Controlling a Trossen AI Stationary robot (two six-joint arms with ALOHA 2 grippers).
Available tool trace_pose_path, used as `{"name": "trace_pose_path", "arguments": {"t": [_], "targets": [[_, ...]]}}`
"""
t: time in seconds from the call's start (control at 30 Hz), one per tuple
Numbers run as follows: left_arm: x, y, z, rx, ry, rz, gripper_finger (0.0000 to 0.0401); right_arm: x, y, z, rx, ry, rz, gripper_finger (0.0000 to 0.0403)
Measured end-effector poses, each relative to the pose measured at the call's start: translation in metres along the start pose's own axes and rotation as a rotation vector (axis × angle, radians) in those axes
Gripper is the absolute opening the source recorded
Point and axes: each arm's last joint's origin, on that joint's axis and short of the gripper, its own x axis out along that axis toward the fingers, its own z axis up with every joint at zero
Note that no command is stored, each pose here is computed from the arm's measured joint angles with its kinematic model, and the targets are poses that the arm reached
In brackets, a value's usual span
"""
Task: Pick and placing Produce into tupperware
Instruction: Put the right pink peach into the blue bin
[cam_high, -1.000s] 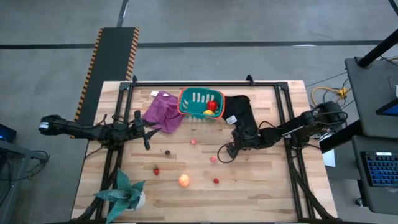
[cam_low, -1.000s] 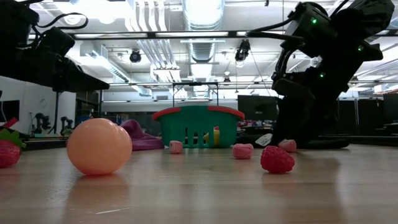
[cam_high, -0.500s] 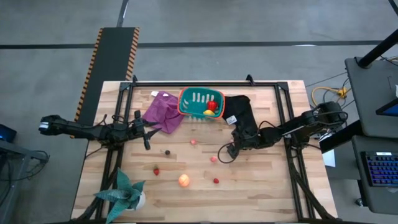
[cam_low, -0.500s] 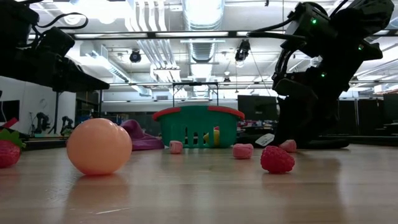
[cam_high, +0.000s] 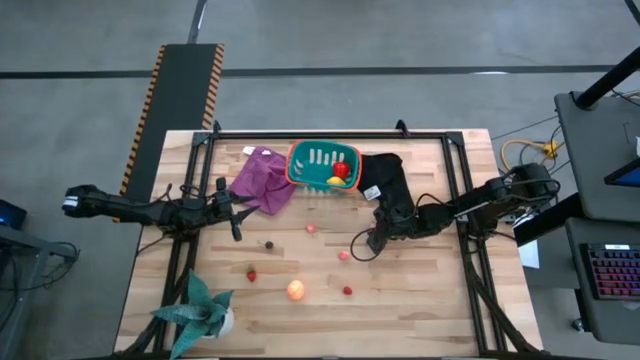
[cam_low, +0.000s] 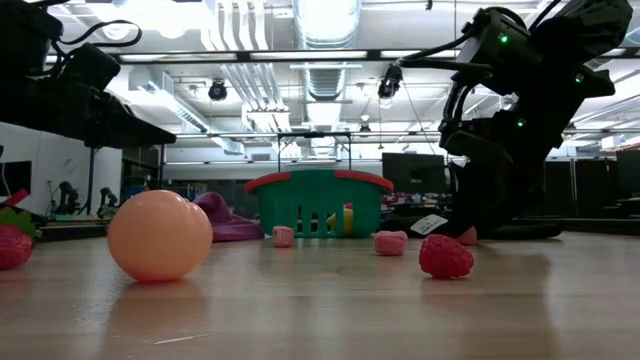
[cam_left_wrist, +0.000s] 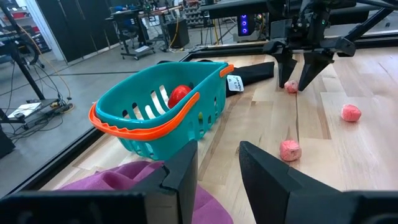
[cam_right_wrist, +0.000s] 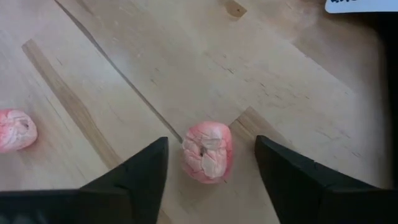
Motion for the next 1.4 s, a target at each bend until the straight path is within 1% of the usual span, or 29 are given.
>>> {"name": "trace_pose_path", "arguments": {"t": [0.57,0.7,1.03,1.2,1.4], "targets": [[0.0,0.0,0.0,0.0,0.0,0.0,0.0105,0.0,0.001,-0.001,-0.008,0.019,0.027,0.0093],[0.0,0.0,0.0,0.0,0.0,0.0,0.0105,0.0,0.002,-0.001,-0.007,0.024,0.038,0.0072],[0.0,0.0,0.0,0.0,0.0,0.0,0.0105,-0.005,0.002,0.001,-0.009,0.022,0.057,0.0064],[0.0,0.0,0.0,0.0,0.001,0.0,0.0105,-0.011,0.003,0.004,-0.008,-0.009,0.074,0.0063],[0.0,0.0,0.0,0.0,0.001,0.0,0.0105,-0.02,0.006,0.01,-0.037,-0.066,0.11,0.0063]]}}
